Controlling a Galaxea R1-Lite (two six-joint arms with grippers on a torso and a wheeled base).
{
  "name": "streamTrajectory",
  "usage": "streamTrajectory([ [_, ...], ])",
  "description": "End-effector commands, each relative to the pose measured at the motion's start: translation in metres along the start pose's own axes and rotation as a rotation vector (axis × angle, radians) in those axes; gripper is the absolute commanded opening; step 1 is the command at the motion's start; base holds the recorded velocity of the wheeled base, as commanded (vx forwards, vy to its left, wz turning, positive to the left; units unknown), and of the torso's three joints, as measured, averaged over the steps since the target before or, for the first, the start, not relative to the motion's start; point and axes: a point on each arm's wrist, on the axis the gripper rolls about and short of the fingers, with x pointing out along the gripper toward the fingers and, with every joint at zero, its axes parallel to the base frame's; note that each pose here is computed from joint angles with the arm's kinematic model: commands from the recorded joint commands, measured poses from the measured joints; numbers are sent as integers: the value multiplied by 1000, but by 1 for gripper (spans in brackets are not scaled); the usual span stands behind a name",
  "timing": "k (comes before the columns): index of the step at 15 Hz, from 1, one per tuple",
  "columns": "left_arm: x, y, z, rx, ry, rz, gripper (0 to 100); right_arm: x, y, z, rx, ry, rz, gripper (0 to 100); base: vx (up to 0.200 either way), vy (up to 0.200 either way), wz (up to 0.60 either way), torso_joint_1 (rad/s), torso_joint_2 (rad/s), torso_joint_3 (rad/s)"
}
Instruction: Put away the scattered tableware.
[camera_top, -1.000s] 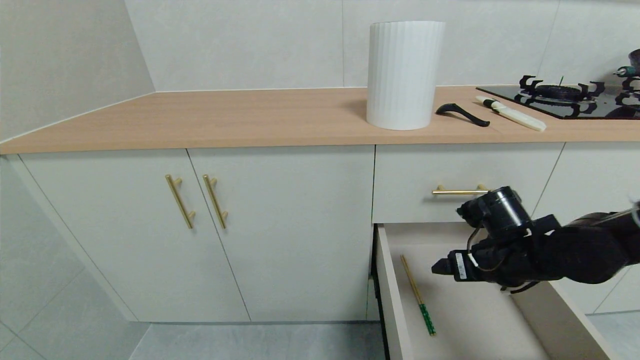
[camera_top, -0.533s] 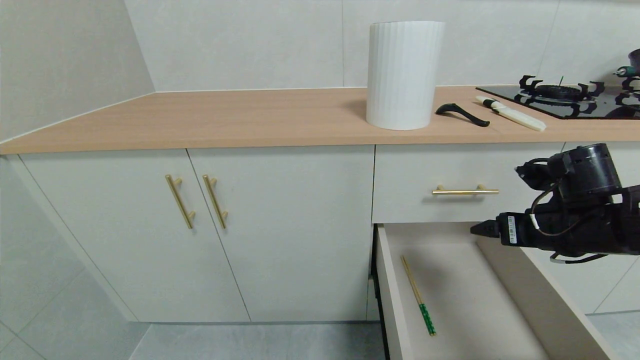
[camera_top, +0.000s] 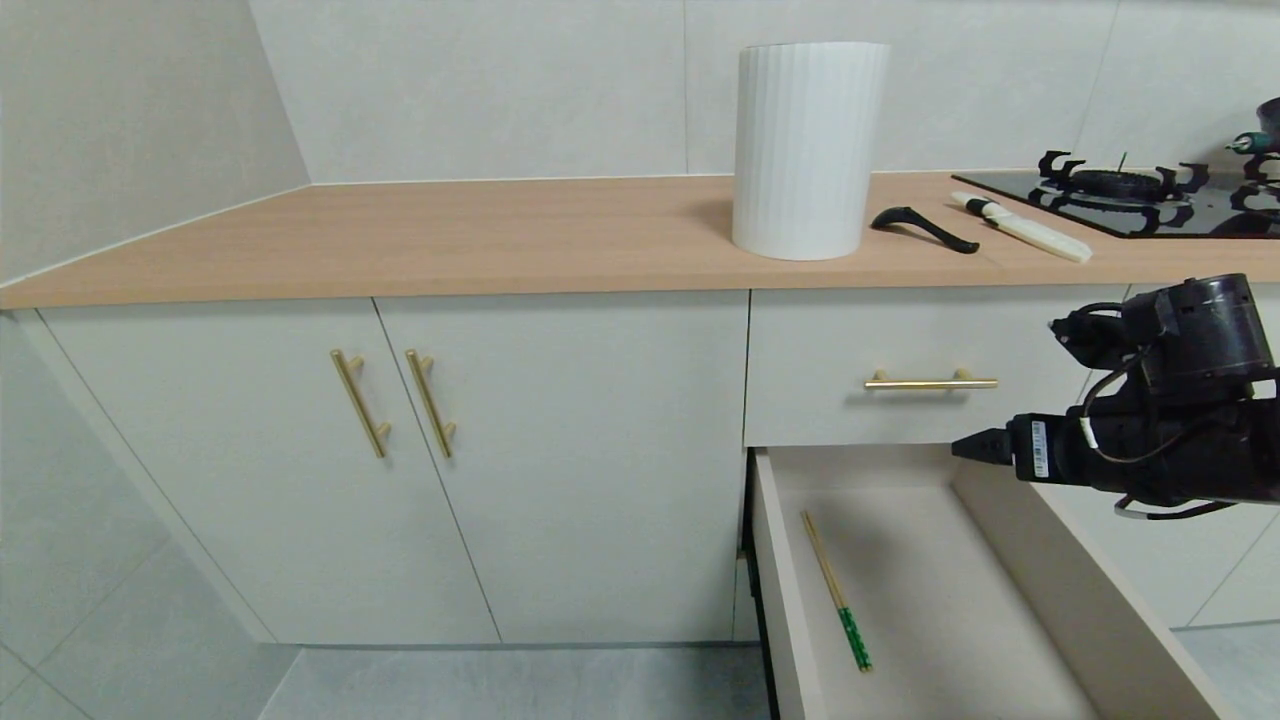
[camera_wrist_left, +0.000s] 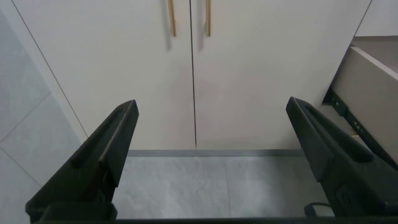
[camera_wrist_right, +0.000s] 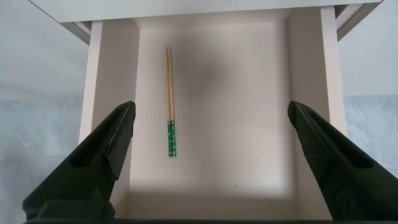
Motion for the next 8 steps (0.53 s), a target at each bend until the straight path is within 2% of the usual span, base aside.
streamTrajectory([
  [1,0,0,0,0,1,0,100,0,0,-1,0,1,0,100,0,0,0,7,-66,-27],
  [5,0,0,0,0,1,0,100,1,0,-1,-1,4,-1,100,0,0,0,72,-249,-260],
  [8,0,0,0,0,1,0,100,1,0,-2,-3,7,-2,100,0,0,0,118,-533,-308],
])
